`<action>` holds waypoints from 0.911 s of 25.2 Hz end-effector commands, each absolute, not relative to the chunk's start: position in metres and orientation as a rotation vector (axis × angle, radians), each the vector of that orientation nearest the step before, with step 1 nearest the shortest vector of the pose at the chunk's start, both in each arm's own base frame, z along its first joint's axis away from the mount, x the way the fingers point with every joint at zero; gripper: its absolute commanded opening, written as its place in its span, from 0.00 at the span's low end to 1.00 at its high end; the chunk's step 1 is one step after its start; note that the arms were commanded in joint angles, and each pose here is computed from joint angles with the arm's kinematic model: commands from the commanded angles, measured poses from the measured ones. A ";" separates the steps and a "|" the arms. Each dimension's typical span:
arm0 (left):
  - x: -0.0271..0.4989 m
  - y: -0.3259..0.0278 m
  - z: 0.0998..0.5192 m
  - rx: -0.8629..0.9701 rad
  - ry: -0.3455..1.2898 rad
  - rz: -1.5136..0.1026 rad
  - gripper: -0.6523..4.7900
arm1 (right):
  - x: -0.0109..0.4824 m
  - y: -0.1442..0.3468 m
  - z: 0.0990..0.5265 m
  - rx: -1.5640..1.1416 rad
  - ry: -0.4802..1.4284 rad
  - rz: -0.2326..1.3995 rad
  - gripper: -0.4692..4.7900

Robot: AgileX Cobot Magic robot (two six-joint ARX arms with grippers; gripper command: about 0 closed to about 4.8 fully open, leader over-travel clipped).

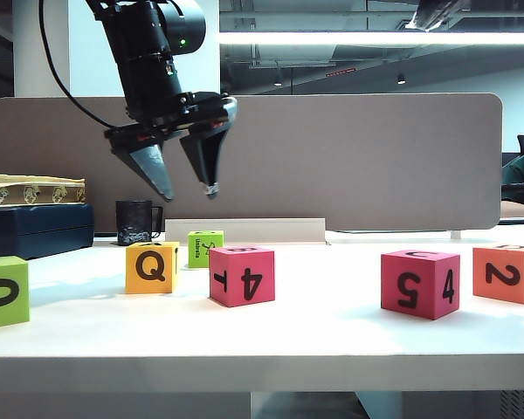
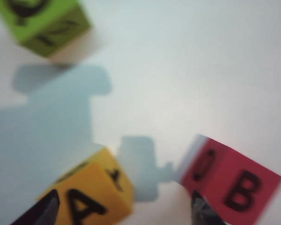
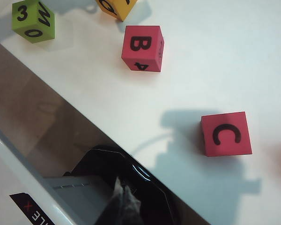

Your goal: Select the appropriate blocks from the scattered letter blocks on the table and arrange them in a row to spell out "ABCD".

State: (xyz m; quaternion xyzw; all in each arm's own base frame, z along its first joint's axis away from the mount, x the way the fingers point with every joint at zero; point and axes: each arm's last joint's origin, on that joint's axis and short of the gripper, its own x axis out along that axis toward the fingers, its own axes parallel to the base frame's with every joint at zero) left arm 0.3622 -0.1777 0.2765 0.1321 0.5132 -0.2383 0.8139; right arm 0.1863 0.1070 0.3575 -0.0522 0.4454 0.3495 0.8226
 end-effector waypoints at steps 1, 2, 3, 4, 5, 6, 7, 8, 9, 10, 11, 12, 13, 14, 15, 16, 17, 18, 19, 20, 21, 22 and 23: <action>0.354 -0.188 0.278 0.304 1.097 -0.672 0.77 | 0.186 0.107 0.360 -0.113 0.928 0.747 0.09; 0.350 -0.193 0.278 0.351 1.089 -0.710 0.77 | 0.187 0.107 0.360 -0.113 0.926 0.745 0.09; 0.348 -0.196 0.278 0.388 1.085 -0.735 0.79 | 0.187 0.107 0.360 -0.114 0.926 0.746 0.09; 0.347 -0.198 0.277 0.413 1.082 -0.753 0.80 | 0.187 0.107 0.360 -0.113 0.926 0.745 0.09; 0.345 -0.201 0.276 0.435 1.080 -0.771 0.80 | 0.187 0.107 0.360 -0.113 0.926 0.745 0.09; 0.343 -0.204 0.275 0.462 1.076 -0.792 0.80 | 0.187 0.107 0.360 -0.113 0.924 0.745 0.09; 0.341 -0.206 0.274 0.479 1.075 -0.803 0.80 | 0.187 0.107 0.360 -0.113 0.924 0.745 0.09; 0.338 -0.210 0.270 0.516 1.075 -0.833 0.81 | 0.187 0.107 0.360 -0.113 0.924 0.745 0.09; 0.336 -0.213 0.267 0.539 1.088 -0.853 0.82 | 0.187 0.107 0.360 -0.113 0.924 0.745 0.09; 0.336 -0.214 0.264 0.540 1.098 -0.862 0.86 | 0.187 0.107 0.360 -0.113 0.924 0.745 0.09; 0.336 -0.215 0.263 0.540 1.105 -0.865 0.94 | 0.187 0.107 0.360 -0.114 0.924 0.745 0.09; 0.335 -0.217 0.261 0.545 1.111 -0.870 1.00 | 0.187 0.107 0.360 -0.113 0.924 0.746 0.09; 0.335 -0.220 0.258 0.552 1.117 -0.872 1.00 | 0.187 0.107 0.360 -0.113 0.924 0.746 0.09; 0.335 -0.220 0.256 0.552 1.121 -0.872 1.00 | 0.187 0.107 0.360 -0.113 0.924 0.746 0.09; 0.336 -0.221 0.253 0.552 1.126 -0.874 1.00 | 0.187 0.107 0.360 -0.113 0.924 0.745 0.09; 0.337 -0.223 0.251 0.554 1.129 -0.876 1.00 | 0.187 0.107 0.360 -0.113 0.924 0.746 0.09; 0.337 -0.225 0.248 0.556 1.134 -0.878 1.00 | 0.187 0.107 0.360 -0.114 0.924 0.745 0.09; 0.338 -0.226 0.244 0.557 1.142 -0.880 1.00 | 0.187 0.107 0.360 -0.113 0.924 0.745 0.09; 0.338 -0.228 0.241 0.564 1.148 -0.881 1.00 | 0.187 0.107 0.360 -0.113 0.923 0.745 0.09; 0.339 -0.229 0.239 0.569 1.152 -0.879 1.00 | 0.187 0.107 0.360 -0.113 0.924 0.746 0.09; 0.339 -0.231 0.237 0.575 1.154 -0.877 1.00 | 0.187 0.107 0.360 -0.113 0.923 0.746 0.09; 0.340 -0.231 0.234 0.587 1.155 -0.862 1.00 | 0.187 0.107 0.360 -0.113 0.923 0.745 0.09; 0.341 -0.232 0.233 0.595 1.155 -0.854 1.00 | 0.187 0.107 0.360 -0.113 0.924 0.746 0.09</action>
